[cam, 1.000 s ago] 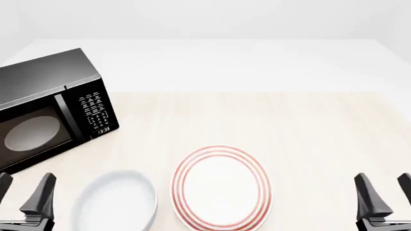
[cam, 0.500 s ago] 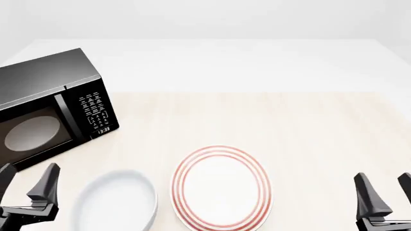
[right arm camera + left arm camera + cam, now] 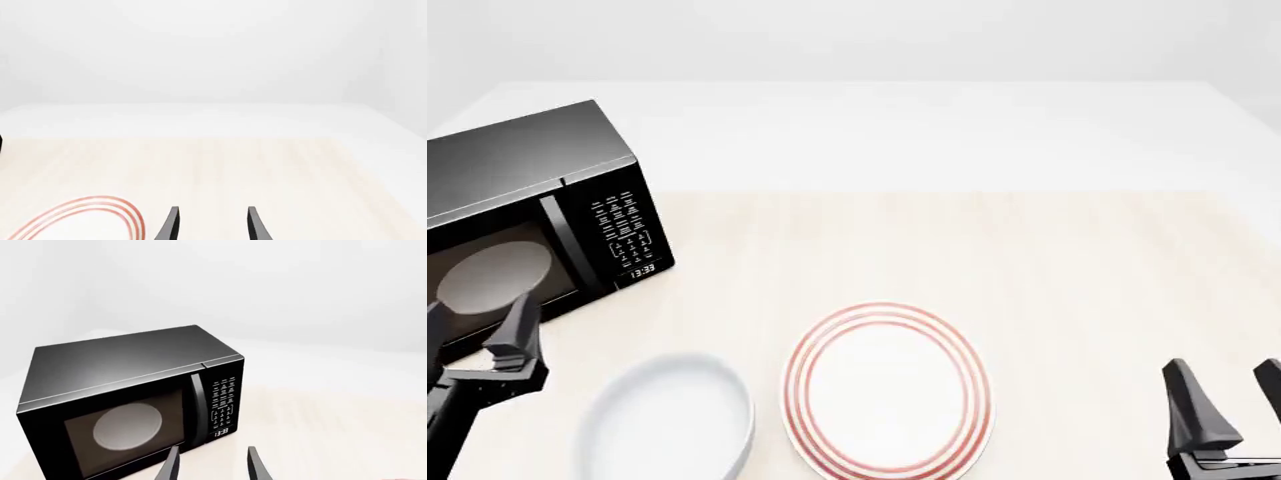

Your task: Open the microwave.

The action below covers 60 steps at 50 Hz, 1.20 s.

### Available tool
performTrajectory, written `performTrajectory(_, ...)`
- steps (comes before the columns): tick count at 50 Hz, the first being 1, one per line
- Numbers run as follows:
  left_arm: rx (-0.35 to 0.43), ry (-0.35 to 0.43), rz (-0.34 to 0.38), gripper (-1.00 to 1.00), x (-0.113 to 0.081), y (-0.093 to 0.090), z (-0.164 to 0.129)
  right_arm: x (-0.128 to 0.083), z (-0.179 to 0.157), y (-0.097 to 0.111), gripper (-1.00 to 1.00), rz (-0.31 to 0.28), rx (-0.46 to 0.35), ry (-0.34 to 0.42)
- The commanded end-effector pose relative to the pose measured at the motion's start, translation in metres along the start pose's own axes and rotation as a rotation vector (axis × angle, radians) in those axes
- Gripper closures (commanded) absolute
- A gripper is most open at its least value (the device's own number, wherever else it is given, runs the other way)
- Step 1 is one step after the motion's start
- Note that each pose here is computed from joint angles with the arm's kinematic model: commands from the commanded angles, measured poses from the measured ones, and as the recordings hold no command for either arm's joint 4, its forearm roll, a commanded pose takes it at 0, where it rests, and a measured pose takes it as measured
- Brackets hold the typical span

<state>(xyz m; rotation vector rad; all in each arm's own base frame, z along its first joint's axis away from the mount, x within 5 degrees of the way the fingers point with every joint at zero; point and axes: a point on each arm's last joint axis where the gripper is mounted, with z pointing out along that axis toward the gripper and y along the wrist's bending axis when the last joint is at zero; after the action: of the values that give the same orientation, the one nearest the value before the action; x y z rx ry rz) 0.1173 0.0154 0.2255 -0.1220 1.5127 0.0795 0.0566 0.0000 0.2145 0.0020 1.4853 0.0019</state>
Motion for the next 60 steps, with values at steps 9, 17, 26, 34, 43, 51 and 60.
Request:
performTrajectory(9, -0.008, -0.006, -0.034, -1.0, 0.009, 0.002, 0.034, 0.0, 0.0, 0.0, -1.0, 0.0, 0.0, 0.0)
performTrajectory(17, 0.011, 0.007, -0.03, -1.0, 0.016, -0.001, 0.058, 0.0, 0.0, 0.0, -1.0, 0.0, 0.0, 0.0)
performTrajectory(26, 0.016, 0.023, -0.023, -1.0, 0.005, -0.003, 0.077, 0.0, 0.0, 0.0, -1.0, 0.0, 0.0, 0.0)
performTrajectory(34, 0.008, 0.034, -0.016, -1.0, 0.007, -0.002, 0.089, 0.0, 0.0, 0.0, -1.0, 0.0, 0.0, 0.0)
performTrajectory(43, 0.003, 0.046, -0.021, -1.0, 0.01, -0.001, 0.103, 0.0, 0.0, 0.0, -1.0, 0.0, 0.0, 0.0)
performTrajectory(51, -0.012, 0.073, -0.035, -1.0, 0.02, 0.003, 0.111, 0.0, 0.0, 0.0, -1.0, 0.0, 0.0, 0.0)
performTrajectory(60, -0.012, 0.097, -0.065, -1.0, 0.026, 0.002, 0.117, 0.0, 0.0, 0.0, -1.0, 0.0, 0.0, 0.0)
